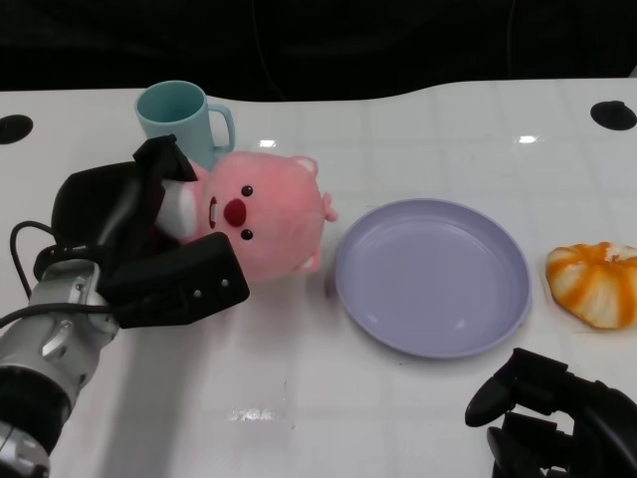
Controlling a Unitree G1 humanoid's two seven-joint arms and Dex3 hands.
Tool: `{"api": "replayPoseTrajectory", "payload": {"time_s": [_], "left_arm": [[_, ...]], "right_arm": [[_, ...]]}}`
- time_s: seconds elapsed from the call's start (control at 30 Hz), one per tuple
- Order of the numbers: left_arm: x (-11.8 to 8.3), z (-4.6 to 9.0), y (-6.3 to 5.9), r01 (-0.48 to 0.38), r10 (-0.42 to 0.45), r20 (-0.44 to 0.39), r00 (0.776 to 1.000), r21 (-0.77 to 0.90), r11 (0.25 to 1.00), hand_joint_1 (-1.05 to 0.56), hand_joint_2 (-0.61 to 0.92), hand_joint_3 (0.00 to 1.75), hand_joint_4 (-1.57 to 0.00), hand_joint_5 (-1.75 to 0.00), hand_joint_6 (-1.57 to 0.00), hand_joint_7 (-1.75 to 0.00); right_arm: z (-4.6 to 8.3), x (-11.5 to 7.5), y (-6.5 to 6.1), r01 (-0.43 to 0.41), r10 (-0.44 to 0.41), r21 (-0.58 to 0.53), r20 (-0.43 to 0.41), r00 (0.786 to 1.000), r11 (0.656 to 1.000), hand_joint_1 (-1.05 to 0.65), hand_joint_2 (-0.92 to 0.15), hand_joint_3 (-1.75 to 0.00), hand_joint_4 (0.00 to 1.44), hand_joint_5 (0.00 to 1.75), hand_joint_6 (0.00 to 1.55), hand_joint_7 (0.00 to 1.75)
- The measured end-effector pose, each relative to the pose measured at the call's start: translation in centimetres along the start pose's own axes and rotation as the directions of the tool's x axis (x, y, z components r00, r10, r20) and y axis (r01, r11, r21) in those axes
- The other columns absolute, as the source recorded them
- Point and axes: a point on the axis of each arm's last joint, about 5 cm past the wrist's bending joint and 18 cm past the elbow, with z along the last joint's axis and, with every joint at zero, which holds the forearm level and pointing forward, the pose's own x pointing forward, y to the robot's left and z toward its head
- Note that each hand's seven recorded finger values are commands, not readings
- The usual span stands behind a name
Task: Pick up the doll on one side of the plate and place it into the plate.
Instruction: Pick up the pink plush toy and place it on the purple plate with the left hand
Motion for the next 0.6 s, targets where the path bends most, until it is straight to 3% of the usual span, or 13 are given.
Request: {"api": "replayPoseTrajectory", "payload": {"time_s": [0.13,0.23,0.33,0.6], "left_arm": [[0.0,0.7,0.9,0.003,-0.002,0.006,1.000,-0.063,0.998,-0.14,0.45,1.15,-0.90,-1.75,-0.74,-1.75],[0.2,1.7,1.6,0.006,-0.003,0.026,1.000,-0.085,0.996,-0.17,0.42,1.25,-0.94,-1.75,-0.74,-1.75],[0.4,2.8,1.8,0.012,-0.006,0.060,0.998,-0.101,0.995,-0.17,0.41,1.24,-0.94,-1.75,-0.74,-1.75],[1.0,5.8,0.6,0.077,-0.062,0.108,0.992,-0.141,0.987,-0.18,0.39,1.23,-0.95,-1.75,-0.76,-1.75]], "right_arm": [[0.0,-0.1,-0.1,-0.008,0.007,-0.011,-0.006,1.000,1.000,-0.10,-0.70,-1.02,0.63,1.75,0.45,1.48],[0.0,-0.1,-0.1,-0.011,0.011,-0.012,-0.007,1.000,1.000,-0.11,-0.70,-1.01,0.63,1.75,0.45,1.48],[0.0,-0.1,-0.1,-0.012,0.012,-0.011,-0.007,1.000,1.000,-0.11,-0.70,-1.01,0.63,1.75,0.46,1.48],[-0.1,-0.2,-0.1,-0.009,0.009,-0.010,-0.015,1.000,1.000,-0.10,-0.70,-1.00,0.63,1.75,0.46,1.48]]}}
